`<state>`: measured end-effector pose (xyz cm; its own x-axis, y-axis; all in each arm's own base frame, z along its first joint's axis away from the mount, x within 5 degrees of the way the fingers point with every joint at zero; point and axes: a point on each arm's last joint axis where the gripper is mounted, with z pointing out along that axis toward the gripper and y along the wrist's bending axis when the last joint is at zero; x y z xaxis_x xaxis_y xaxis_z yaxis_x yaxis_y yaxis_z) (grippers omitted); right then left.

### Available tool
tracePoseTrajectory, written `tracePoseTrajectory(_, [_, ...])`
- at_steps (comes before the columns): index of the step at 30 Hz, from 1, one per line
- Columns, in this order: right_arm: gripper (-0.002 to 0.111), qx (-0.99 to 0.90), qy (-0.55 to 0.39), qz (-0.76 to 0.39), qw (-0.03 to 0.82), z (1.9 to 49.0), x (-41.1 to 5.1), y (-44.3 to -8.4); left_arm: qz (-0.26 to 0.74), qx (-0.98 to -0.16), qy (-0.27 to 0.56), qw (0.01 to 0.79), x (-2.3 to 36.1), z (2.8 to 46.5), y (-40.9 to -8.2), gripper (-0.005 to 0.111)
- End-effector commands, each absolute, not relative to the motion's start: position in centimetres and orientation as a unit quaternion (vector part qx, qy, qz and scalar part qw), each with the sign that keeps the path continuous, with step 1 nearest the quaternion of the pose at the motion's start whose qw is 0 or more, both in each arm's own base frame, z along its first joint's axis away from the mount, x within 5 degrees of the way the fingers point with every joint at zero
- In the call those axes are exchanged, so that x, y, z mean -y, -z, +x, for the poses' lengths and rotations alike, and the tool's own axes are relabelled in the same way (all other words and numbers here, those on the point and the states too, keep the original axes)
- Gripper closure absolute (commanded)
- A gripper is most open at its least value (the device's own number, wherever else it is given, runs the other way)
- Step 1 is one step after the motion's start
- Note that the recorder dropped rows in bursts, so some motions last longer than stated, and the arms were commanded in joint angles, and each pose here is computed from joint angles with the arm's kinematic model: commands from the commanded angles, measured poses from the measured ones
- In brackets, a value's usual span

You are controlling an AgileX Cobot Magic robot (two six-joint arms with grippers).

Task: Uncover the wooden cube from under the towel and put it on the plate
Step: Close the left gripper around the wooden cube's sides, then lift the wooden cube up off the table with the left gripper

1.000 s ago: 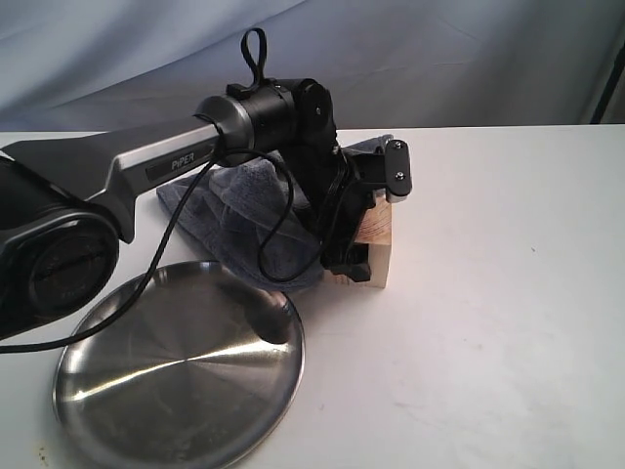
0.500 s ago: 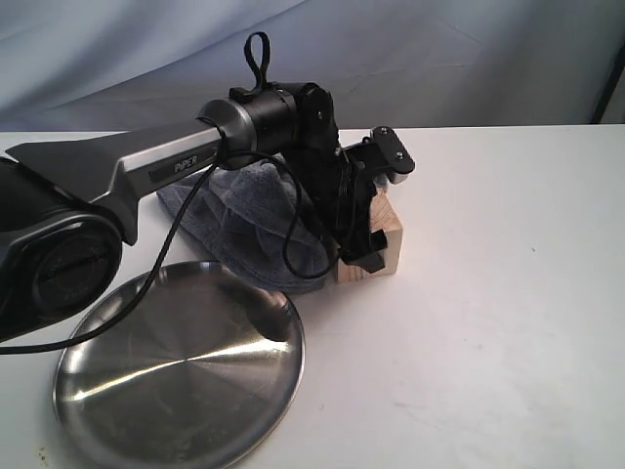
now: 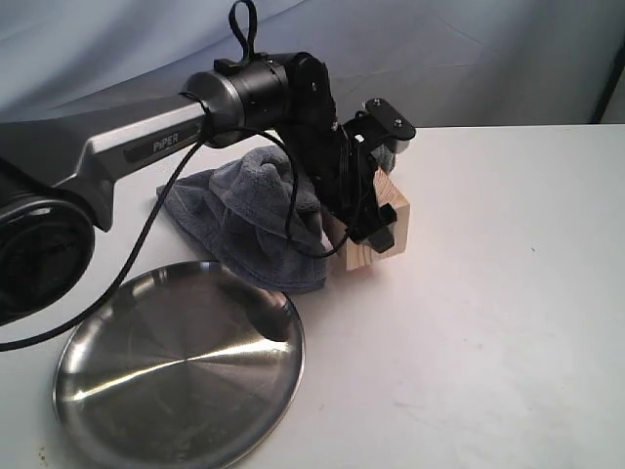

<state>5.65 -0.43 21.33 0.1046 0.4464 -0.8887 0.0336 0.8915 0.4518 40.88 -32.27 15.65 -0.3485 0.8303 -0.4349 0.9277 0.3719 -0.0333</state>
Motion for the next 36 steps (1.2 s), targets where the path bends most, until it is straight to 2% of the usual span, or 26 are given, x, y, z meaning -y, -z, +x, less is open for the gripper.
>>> tracePoseTrajectory(1, [0.105, -0.656, -0.148, 0.186, 0.717, 5.6, 0.4, -21.2, 0.511, -0.819, 0.159, 0.208, 32.5, 40.4, -19.3, 0.107])
tracePoseTrajectory(5, [0.105, -0.656, -0.148, 0.186, 0.717, 5.6, 0.4, -21.2, 0.488, -0.831, 0.157, 0.218, 32.3, 40.3, -20.9, 0.107])
tracePoseTrajectory(15, [0.105, -0.656, -0.148, 0.186, 0.717, 5.6, 0.4, -21.2, 0.317, -0.899, 0.095, 0.287, 29.1, 40.2, -28.3, 0.107])
tracePoseTrajectory(21, [0.105, -0.656, -0.148, 0.186, 0.717, 5.6, 0.4, -21.2, 0.288, -0.926, 0.030, 0.244, 26.6, 38.9, -30.5, 0.107])
tracePoseTrajectory(29, [0.105, -0.656, -0.148, 0.186, 0.717, 5.6, 0.4, -21.2, 0.223, -0.944, 0.028, 0.240, 25.5, 38.1, -32.3, 0.107])
tracePoseTrajectory(36, [0.105, -0.656, -0.148, 0.186, 0.717, 5.6, 0.4, -21.2, 0.214, -0.943, 0.031, 0.254, 24.9, 37.4, -33.8, 0.107])
